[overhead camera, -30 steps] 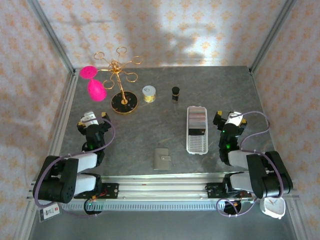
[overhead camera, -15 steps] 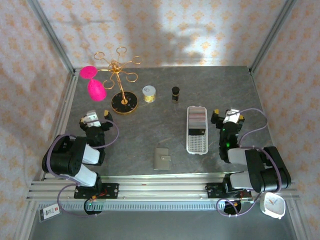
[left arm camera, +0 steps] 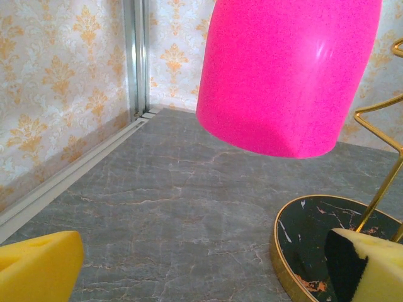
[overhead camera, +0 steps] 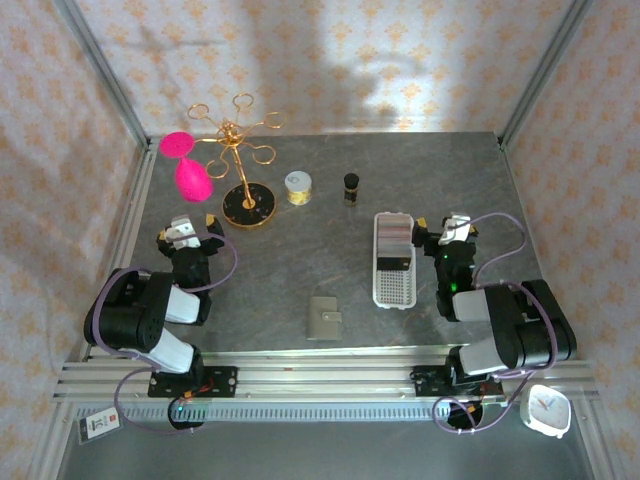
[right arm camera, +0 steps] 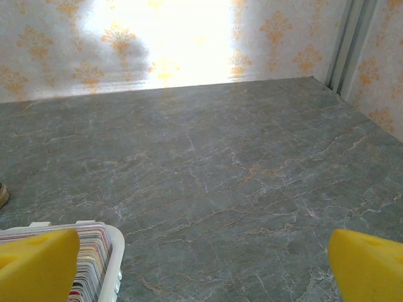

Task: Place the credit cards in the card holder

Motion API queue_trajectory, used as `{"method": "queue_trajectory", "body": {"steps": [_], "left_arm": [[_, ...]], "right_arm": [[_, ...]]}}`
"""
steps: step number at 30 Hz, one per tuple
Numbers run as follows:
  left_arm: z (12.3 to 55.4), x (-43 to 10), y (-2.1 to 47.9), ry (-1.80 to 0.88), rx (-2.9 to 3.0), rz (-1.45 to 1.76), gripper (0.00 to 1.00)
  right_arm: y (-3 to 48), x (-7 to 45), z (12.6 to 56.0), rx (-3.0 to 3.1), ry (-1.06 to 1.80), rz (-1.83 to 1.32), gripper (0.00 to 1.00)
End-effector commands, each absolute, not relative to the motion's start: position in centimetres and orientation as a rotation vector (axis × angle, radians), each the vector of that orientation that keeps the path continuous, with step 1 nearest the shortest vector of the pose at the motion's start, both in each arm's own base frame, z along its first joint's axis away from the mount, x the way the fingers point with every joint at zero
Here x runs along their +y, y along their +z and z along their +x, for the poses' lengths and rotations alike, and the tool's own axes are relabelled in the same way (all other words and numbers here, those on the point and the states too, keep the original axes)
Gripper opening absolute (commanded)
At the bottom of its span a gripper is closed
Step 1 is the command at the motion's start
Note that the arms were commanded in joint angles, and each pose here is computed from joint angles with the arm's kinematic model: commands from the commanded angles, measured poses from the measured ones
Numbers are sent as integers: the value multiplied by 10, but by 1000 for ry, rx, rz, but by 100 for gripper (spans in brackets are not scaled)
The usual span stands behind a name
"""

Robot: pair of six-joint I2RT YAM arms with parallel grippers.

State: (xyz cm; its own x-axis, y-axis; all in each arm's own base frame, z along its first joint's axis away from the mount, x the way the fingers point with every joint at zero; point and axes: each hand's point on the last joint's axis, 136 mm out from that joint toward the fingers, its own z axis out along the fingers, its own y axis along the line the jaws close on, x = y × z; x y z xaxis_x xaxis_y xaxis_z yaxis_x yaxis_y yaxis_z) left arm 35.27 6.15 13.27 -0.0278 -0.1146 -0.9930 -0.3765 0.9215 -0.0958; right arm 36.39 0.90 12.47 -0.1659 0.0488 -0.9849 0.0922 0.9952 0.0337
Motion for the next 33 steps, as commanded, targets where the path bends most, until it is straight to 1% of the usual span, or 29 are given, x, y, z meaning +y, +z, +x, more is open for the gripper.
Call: {"method": "queue_trajectory", "body": {"steps": [1,6,13,19,33], "left_arm": [[355,64,138,217,1576,-411,99],[355,64,138,217,1576,-411,99],[355,65,138,217,1576,-412,99],[355,64,138,217,1576,-411,99],[355,64,138,216,1576,-409,99]], "right_arm": [[140,9,367,1676,-12,120,100],[141,5,363,1657,32,125,100],[128,1,365,1670,30,142,100],[125,-20,372,1682,-37,279,100],[125,-20,371,1677,-38,279,100]]}}
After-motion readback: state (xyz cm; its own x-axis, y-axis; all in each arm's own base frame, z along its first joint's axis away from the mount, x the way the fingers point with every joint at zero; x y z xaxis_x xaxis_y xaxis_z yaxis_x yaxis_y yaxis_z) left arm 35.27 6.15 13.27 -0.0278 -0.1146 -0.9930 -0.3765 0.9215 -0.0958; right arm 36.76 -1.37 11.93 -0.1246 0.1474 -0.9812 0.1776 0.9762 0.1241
